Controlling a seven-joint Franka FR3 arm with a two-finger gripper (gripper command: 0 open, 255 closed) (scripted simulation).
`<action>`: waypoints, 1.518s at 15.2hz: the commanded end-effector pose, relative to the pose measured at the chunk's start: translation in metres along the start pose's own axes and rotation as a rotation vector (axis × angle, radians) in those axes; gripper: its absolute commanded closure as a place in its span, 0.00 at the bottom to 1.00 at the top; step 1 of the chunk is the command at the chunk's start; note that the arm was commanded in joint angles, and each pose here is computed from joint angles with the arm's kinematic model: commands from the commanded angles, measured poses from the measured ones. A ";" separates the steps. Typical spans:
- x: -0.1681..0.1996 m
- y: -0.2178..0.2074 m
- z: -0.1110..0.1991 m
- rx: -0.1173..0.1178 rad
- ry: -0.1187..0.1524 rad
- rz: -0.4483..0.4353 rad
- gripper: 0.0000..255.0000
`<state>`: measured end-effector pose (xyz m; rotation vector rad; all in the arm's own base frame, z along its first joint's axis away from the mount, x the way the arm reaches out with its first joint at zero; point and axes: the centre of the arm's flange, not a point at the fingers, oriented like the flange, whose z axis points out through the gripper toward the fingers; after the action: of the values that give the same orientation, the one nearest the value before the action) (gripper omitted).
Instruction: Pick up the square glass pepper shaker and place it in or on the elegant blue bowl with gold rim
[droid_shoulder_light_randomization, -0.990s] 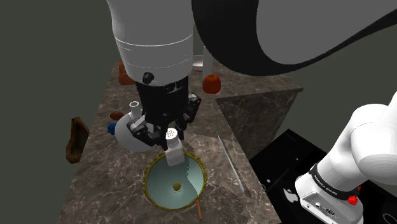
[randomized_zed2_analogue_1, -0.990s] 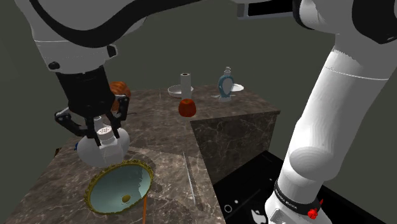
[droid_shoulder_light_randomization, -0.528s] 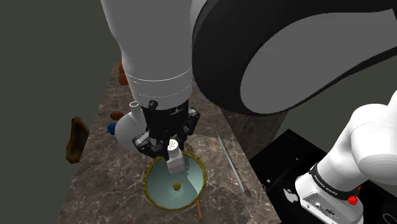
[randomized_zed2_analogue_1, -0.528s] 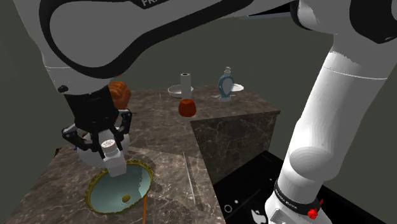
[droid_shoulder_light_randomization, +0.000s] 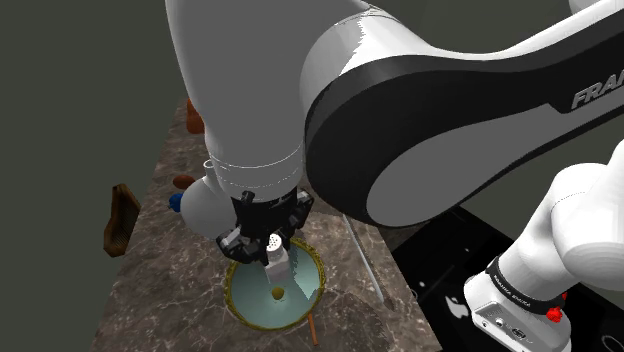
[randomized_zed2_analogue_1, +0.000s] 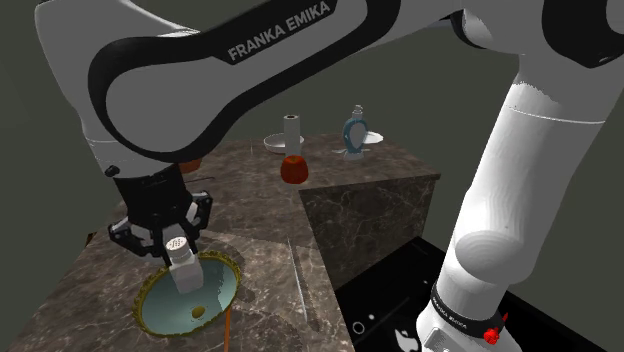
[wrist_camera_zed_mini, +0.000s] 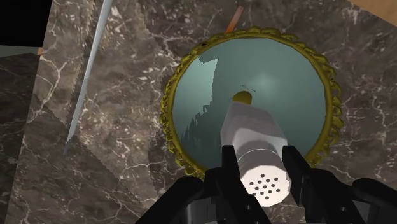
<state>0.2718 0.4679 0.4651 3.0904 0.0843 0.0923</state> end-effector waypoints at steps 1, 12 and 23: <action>0.000 0.000 0.002 0.000 0.000 0.000 1.00; 0.000 0.000 0.002 0.000 0.000 0.000 0.00; 0.000 0.000 -0.048 0.000 0.000 0.000 0.00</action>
<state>0.2687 0.4701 0.5132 3.0908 0.0844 0.0929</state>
